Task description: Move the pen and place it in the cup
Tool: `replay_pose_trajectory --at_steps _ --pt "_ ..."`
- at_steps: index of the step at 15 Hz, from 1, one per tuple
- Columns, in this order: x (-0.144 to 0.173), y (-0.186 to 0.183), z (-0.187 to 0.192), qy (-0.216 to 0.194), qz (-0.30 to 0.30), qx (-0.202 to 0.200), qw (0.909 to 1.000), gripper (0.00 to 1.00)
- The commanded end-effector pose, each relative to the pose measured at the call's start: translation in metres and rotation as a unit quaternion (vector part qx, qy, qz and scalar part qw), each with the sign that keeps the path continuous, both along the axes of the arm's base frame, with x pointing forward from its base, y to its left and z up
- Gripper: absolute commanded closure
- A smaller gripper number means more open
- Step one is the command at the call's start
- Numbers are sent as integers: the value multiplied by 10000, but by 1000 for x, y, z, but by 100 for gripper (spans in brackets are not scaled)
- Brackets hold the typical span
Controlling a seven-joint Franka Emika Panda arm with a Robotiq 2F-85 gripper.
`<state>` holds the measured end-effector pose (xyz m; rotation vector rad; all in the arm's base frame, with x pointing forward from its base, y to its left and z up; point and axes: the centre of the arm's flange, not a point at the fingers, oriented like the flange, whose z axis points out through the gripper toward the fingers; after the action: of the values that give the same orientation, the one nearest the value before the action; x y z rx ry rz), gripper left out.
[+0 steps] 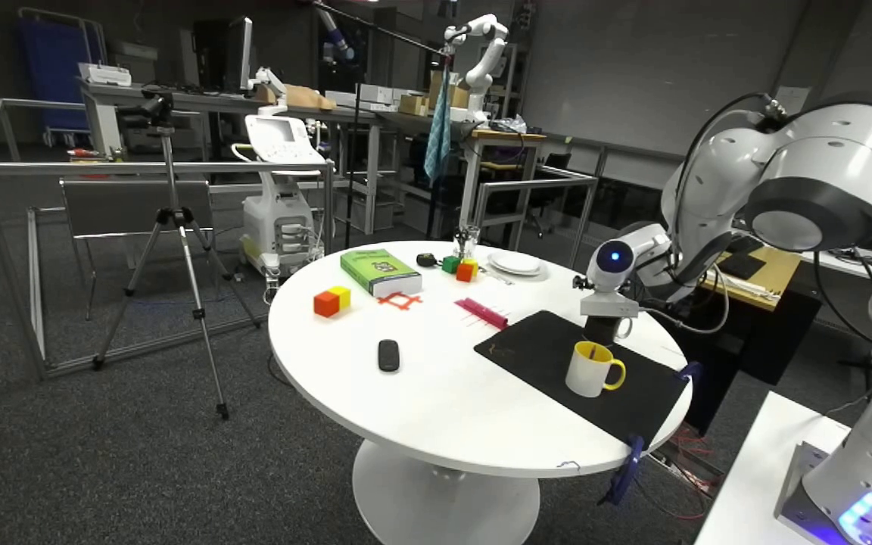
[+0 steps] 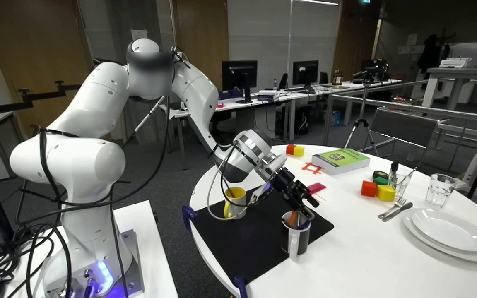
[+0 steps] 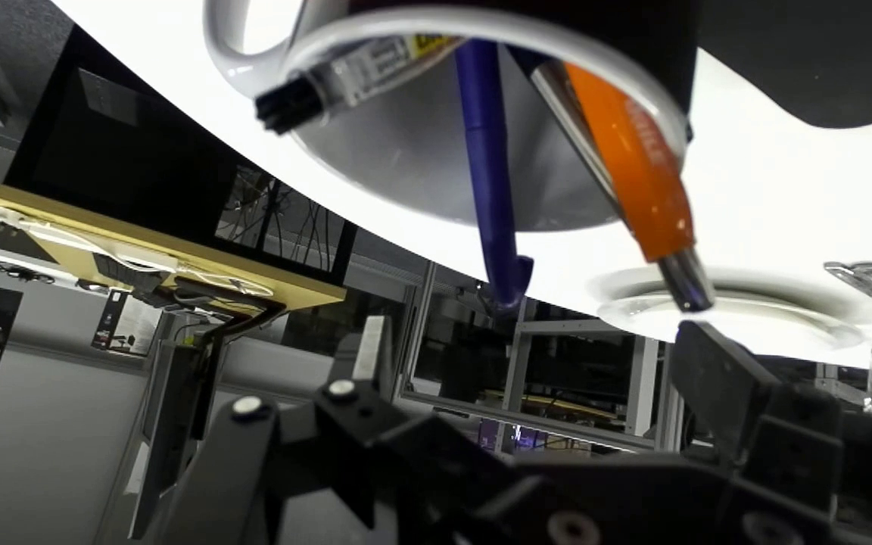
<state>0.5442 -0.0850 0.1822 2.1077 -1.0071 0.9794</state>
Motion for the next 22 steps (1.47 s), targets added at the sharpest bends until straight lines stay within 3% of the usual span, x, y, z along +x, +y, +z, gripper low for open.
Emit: replay_pose_trajectory --at_steps 1,5,13,18,22 --pt "2 -7 29 -69 34 215 9997 0" --pt "3 -7 55 -113 71 427 9990 0" --pt "-2 9 111 252 739 1095 9909 0" --pt "-15 14 140 617 1341 1498 9776 0" --pt "-31 17 162 1022 1912 1840 9587 0"
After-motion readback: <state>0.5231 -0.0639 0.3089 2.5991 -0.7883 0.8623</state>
